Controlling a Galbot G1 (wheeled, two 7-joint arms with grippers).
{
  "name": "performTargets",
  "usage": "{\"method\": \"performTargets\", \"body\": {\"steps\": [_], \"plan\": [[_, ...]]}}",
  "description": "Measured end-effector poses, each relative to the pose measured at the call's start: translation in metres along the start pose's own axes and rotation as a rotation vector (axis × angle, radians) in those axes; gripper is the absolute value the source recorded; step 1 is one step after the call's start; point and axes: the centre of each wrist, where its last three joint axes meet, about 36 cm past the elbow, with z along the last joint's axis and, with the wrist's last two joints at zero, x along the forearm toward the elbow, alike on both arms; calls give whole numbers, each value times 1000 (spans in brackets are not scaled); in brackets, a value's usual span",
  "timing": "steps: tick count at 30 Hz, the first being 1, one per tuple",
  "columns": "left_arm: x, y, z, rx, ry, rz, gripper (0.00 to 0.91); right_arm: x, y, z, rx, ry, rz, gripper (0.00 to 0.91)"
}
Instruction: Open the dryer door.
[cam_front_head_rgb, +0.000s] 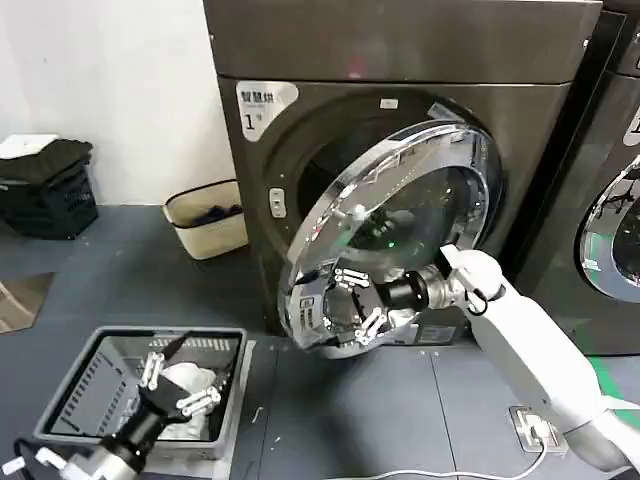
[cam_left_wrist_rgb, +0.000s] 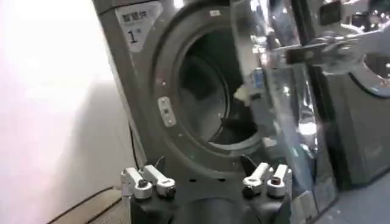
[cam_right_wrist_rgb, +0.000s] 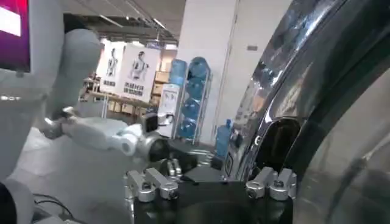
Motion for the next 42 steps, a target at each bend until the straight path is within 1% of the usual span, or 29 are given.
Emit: {"method": "performTargets", "body": {"steps": [11,21,29,32,37,42], "plan": [[-38,30,4,-1,-50,16,907,26,17,-3,1,17,48,907],[-76,58,4,1,-86,29,907,55,38,4,-31,76,112,907],[-97,75,1,-12,-106,42,907,80,61,4,-44,93,169,907],[-103,81,0,-15,-111,47,907,90,72,-1,-45,99,191,907],[-120,88,5,-15,-107,65,907,111,101,-11,-47,103,240,907],[-142,81,8,-18,-108,129,907,137,137,-31,-28,117,304,907]]}}
